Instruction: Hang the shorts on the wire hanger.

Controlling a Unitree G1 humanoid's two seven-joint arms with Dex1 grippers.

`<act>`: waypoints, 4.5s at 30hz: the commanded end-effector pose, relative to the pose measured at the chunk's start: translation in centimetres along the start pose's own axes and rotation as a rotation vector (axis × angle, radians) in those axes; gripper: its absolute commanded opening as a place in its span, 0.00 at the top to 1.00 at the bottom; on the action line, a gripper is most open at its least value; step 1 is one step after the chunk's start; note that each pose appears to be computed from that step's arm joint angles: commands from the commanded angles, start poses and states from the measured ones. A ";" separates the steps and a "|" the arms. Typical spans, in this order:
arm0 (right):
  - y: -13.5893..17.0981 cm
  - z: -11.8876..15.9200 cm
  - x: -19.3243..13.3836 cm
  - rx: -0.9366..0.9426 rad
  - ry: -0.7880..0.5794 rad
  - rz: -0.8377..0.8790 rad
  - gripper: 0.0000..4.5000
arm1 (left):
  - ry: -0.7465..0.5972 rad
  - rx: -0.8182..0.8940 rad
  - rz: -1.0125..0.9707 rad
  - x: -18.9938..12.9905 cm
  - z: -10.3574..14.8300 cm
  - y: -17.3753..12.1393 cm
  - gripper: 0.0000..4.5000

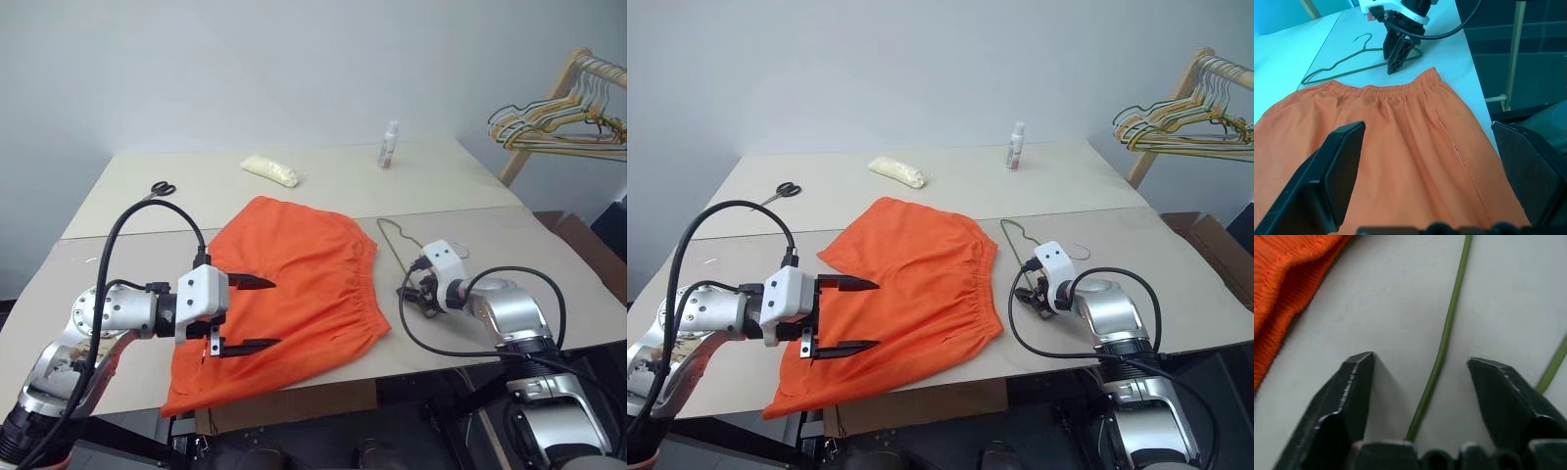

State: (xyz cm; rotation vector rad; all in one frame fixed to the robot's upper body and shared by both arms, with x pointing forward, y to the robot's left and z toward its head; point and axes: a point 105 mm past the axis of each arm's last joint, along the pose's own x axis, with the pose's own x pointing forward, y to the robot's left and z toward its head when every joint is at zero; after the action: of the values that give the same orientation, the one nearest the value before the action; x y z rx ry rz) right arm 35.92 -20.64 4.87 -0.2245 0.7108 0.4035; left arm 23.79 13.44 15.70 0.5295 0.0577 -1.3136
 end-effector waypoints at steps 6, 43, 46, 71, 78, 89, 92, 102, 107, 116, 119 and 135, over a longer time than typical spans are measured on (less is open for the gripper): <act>-0.3 -1.8 0.6 0.001 0.104 -0.044 0.84 | -0.047 0.064 0.015 0.3 1.5 0.5 0.00; 10.5 12.3 -9.1 -0.441 -0.924 0.012 1.00 | -0.733 -0.863 0.599 6.0 6.9 12.4 0.00; 11.0 12.3 -9.2 -0.457 -0.943 0.031 1.00 | -0.778 -0.888 0.579 5.5 7.4 12.8 0.00; 12.6 10.8 -9.4 -0.680 -0.948 0.055 0.58 | -0.760 -0.675 0.516 5.4 8.2 11.7 1.00; 12.1 9.0 -12.5 -0.518 -0.902 0.414 0.01 | -0.812 -0.434 0.333 2.0 9.4 10.0 1.00; 9.2 6.1 -12.7 -0.157 -0.554 0.912 0.00 | -0.947 -0.335 0.006 -3.2 10.4 6.7 1.00; 9.6 5.7 -11.8 -0.152 -0.487 1.022 0.00 | -0.986 -0.345 -0.012 -3.7 10.8 6.9 1.00; 11.9 8.4 -9.0 -0.210 -0.427 1.147 0.00 | -0.967 -0.348 -0.017 -2.9 10.6 6.6 1.00; 12.9 9.5 -9.0 -0.237 -0.436 1.177 0.00 | -0.957 -0.345 -0.004 -2.6 10.5 6.6 1.00; 13.5 10.3 -9.7 -0.251 -0.453 1.213 0.28 | -0.971 -0.355 -0.008 -2.1 10.4 6.7 1.00; 13.5 10.4 -9.8 -0.238 -0.458 1.217 0.52 | -0.969 -0.356 -0.011 -1.8 10.4 6.6 1.00; 12.8 11.0 -10.6 -0.175 -0.541 1.188 1.00 | -0.592 -0.472 0.099 2.9 4.1 7.0 0.41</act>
State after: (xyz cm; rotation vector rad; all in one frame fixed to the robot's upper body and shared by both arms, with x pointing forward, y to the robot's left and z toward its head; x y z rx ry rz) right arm 29.69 -8.06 17.40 0.1551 0.2794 1.5962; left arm 29.62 10.53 22.23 -0.3360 -0.2218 -1.2882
